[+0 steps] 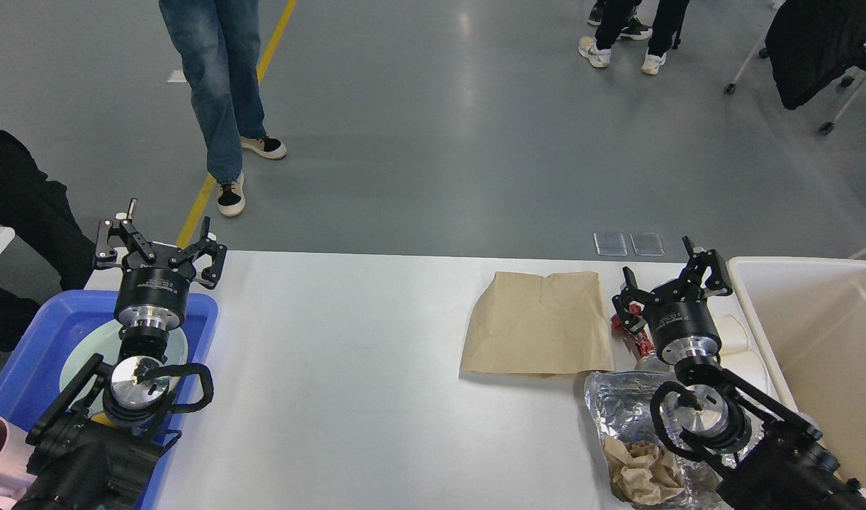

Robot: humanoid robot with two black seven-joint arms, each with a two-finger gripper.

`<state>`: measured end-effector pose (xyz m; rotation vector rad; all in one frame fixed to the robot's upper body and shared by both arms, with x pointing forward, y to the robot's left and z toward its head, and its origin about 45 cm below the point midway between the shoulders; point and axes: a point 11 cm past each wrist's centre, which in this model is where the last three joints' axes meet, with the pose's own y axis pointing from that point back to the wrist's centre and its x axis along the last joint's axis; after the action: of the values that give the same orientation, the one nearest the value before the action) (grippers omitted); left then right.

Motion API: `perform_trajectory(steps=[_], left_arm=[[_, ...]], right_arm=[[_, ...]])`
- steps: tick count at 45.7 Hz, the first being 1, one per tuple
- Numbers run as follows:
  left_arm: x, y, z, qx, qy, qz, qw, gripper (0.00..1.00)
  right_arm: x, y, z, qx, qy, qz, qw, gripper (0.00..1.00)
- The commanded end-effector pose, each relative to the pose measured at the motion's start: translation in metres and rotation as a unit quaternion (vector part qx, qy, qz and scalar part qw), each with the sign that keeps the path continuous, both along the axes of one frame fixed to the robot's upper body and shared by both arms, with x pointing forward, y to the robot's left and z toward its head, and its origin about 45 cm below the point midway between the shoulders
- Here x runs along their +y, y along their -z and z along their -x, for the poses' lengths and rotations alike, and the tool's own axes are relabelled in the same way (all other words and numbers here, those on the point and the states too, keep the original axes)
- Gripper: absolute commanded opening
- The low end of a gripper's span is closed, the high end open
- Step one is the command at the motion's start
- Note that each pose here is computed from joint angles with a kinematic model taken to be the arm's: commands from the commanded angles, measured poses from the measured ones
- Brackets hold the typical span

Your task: Tidy desktop

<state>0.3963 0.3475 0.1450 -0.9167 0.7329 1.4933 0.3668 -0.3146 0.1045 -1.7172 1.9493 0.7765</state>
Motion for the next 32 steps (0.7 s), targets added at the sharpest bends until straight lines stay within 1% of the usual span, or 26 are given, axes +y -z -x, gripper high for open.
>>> perform_trajectory(steps=[1,5,7,14,32], left_arm=[[-0.003,0.006,0.006,-0.011,0.006,0.009,1.0,0.96],[-0.002,0.018,0.022,-0.015,0.023,0.013,1.0,0.96],[-0.003,0.021,0.025,-0.015,0.025,0.015,0.999,0.96],[-0.002,0.021,0.025,-0.011,0.037,0.015,0.999,0.96],[-0.003,0.021,0.025,-0.012,0.039,0.024,0.999,0.96]], right_arm=[[0.0,0.0,0.0,0.0,0.0,0.0,1.0,1.0],[0.0,0.0,0.0,0.0,0.0,0.0,1.0,1.0],[0.0,0.0,-0.001,0.0,0.0,0.0,1.0,1.0],[0.0,0.0,-0.001,0.0,0.0,0.0,1.0,1.0],[0.0,-0.001,-0.001,-0.001,0.0,0.0,1.0,1.0]])
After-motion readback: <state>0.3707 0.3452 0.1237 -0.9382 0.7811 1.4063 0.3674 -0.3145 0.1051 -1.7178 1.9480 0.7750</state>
